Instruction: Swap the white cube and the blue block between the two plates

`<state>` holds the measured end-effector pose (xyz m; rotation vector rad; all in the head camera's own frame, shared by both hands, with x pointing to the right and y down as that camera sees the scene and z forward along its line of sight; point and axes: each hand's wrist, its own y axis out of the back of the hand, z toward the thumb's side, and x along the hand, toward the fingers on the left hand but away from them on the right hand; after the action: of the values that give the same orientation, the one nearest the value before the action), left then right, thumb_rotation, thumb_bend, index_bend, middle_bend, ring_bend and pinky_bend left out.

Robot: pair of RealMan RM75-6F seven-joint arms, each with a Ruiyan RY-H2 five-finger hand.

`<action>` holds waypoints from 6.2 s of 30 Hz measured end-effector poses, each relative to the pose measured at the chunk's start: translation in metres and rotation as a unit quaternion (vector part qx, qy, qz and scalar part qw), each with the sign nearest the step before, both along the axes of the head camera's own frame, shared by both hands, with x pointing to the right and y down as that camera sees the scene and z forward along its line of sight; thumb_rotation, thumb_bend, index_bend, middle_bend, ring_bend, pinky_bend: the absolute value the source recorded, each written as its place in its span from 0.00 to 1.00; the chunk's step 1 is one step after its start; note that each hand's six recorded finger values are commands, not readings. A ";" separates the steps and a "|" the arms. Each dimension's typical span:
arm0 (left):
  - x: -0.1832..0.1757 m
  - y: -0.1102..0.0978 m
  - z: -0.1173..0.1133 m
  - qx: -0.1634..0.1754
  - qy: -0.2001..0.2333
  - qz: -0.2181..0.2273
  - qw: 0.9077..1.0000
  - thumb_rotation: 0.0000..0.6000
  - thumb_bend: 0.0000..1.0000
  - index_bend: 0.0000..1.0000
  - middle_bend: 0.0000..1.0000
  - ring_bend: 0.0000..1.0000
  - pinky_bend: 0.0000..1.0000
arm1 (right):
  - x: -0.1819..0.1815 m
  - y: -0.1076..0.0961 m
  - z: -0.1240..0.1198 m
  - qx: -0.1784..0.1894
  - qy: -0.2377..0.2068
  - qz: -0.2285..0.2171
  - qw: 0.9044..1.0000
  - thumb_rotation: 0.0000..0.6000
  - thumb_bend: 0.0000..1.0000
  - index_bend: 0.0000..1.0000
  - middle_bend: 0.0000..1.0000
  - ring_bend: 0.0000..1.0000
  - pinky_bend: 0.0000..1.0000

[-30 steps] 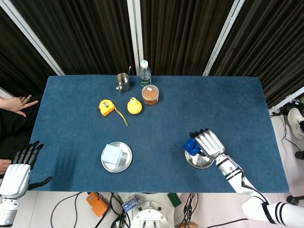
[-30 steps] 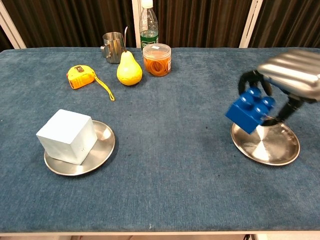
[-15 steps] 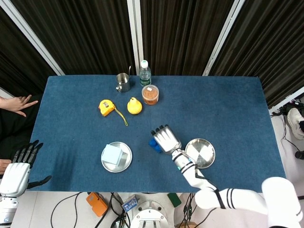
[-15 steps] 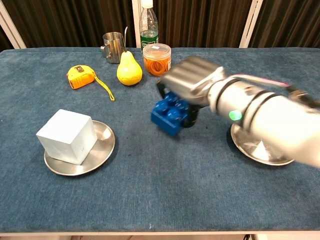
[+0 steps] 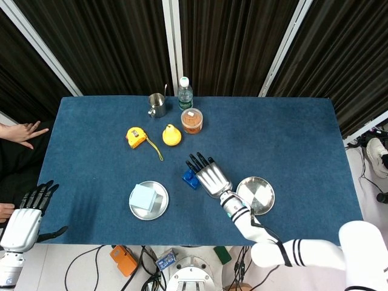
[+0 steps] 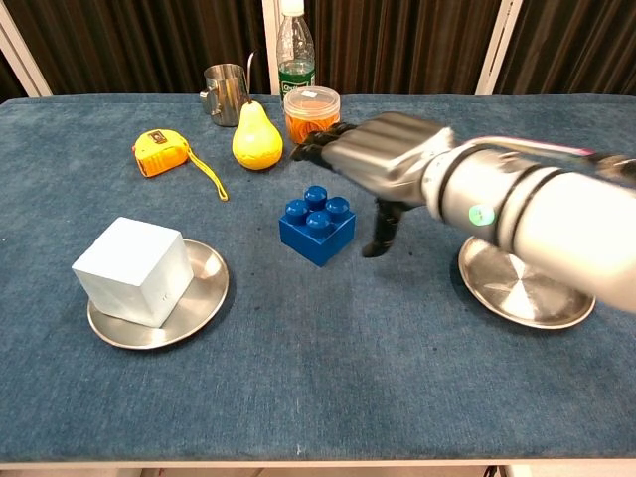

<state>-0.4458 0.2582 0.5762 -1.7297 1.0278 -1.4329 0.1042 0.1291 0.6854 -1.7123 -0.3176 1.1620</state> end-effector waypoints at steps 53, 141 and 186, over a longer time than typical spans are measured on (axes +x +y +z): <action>0.250 -0.079 0.078 -0.032 -0.002 0.227 0.973 1.00 0.47 0.57 0.55 0.55 0.62 | 0.331 0.159 -0.119 0.072 0.037 0.203 0.976 1.00 0.27 0.00 0.00 0.00 0.00; 0.373 -0.147 0.165 -0.154 0.039 0.031 0.987 1.00 0.17 0.37 0.36 0.42 0.62 | 0.346 0.143 -0.122 0.047 0.020 0.229 0.972 1.00 0.27 0.00 0.00 0.00 0.00; 0.232 -0.080 0.102 -0.124 -0.001 0.114 0.986 1.00 0.00 0.03 0.02 0.02 0.32 | 0.326 0.148 -0.112 0.037 0.017 0.198 0.979 1.00 0.27 0.00 0.00 0.00 0.00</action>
<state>-0.2134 0.1781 0.6780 -1.9501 0.6457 -1.4606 0.4307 0.2774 0.5731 -1.6040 -0.6962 1.4440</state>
